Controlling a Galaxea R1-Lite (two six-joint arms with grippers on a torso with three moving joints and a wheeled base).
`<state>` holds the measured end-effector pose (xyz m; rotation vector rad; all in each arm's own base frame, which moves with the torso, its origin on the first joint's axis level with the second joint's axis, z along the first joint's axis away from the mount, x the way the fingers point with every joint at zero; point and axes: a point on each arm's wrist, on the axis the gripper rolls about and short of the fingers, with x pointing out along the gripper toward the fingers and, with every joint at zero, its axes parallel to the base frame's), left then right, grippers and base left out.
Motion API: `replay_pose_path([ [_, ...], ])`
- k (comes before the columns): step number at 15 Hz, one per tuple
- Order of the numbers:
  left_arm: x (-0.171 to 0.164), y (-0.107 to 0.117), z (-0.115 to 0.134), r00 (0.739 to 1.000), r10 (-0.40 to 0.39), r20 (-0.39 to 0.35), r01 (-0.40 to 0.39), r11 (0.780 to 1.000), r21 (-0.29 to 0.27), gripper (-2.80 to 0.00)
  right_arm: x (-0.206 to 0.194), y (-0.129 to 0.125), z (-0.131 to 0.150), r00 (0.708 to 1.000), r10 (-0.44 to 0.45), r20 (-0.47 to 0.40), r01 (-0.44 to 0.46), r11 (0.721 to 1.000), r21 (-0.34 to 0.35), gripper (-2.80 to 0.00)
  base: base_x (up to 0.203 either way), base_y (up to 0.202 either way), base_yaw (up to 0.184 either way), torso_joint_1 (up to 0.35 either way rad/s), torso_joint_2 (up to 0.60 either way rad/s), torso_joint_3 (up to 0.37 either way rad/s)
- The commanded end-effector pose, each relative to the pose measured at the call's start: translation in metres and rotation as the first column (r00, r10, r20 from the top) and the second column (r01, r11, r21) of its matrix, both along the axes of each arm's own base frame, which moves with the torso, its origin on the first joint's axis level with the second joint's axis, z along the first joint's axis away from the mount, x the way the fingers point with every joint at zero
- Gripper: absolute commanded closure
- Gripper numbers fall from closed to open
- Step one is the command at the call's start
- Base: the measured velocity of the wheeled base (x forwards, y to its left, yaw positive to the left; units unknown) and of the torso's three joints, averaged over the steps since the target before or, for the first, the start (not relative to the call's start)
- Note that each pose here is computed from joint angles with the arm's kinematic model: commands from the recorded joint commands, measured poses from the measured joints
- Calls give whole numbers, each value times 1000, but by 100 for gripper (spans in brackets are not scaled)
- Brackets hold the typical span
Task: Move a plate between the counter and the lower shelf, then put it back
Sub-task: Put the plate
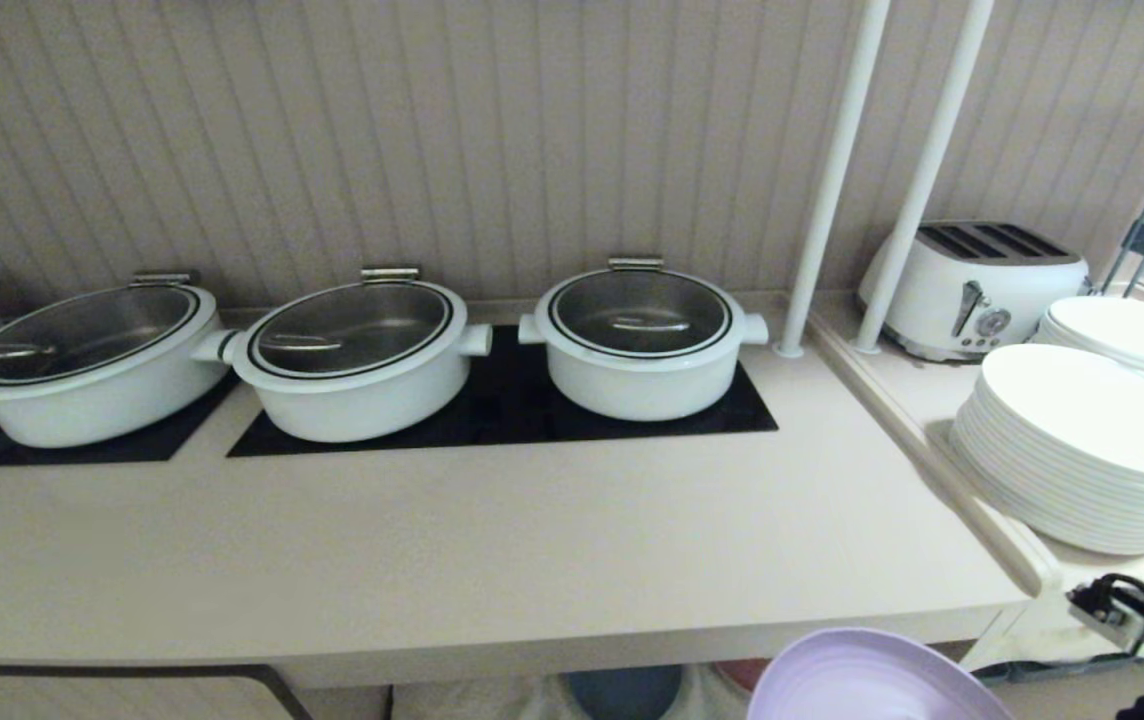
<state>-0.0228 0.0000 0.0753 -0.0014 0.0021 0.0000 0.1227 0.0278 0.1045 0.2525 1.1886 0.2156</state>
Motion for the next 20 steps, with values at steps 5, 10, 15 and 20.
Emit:
replay_pose_path([
  [5,0,0,0,1000,0,1,0,1000,0,0,8,2,6,1000,15,14,-16,1000,26,0,0,0,0,0,0,0],
  [10,0,0,0,1000,0,1,0,1000,0,0,16,4,8,1000,15,13,-15,999,28,0,0,0,0,0,0,0],
  [15,0,0,0,1000,0,1,0,1000,0,0,48,11,20,1000,24,-13,-24,999,31,0,0,0,0,0,0,0],
  [20,0,0,0,1000,0,1,0,1000,0,0,107,27,23,999,46,-13,-46,998,36,0,0,0,0,0,0,0],
])
